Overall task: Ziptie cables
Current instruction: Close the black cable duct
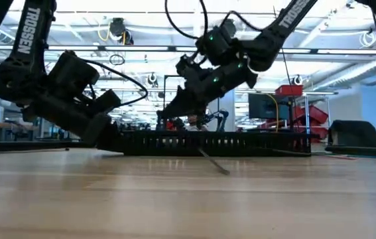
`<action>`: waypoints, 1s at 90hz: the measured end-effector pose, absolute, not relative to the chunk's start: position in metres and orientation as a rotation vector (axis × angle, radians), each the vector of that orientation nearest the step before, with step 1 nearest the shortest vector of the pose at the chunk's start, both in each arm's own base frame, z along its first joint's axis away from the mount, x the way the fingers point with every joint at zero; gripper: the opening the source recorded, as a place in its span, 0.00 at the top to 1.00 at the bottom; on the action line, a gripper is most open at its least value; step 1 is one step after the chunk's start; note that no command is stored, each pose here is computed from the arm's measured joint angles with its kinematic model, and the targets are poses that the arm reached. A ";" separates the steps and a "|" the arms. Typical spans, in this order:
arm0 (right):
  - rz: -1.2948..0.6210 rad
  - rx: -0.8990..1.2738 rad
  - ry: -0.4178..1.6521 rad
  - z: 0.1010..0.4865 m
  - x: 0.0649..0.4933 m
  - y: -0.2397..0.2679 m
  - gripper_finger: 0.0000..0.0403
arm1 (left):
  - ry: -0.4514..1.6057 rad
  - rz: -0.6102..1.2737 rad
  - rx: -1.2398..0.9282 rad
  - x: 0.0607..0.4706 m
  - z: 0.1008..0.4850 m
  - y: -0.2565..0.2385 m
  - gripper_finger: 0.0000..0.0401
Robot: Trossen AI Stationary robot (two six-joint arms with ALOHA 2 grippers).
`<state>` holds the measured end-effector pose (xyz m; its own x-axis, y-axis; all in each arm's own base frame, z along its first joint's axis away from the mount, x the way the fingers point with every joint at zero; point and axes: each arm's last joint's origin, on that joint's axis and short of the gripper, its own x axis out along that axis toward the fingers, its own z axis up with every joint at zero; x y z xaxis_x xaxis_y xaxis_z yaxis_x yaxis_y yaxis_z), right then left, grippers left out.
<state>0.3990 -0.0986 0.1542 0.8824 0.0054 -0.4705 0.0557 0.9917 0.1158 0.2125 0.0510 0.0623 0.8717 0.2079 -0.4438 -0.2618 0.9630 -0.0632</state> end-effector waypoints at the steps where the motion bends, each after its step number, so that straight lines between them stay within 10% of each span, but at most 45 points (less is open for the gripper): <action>1: -0.028 0.128 0.485 0.154 0.399 -0.100 1.00 | 0.450 0.246 -0.123 0.212 0.062 0.051 0.33; 90: 0.099 0.248 0.583 0.119 0.432 -0.108 1.00 | 0.491 0.250 -0.148 0.212 0.059 0.051 0.38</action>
<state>0.4316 -0.1079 0.1186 0.8310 0.1622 -0.5321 -0.0224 0.9655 0.2594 0.2115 0.0506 0.0588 0.8524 0.2011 -0.4827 -0.2717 0.9590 -0.0802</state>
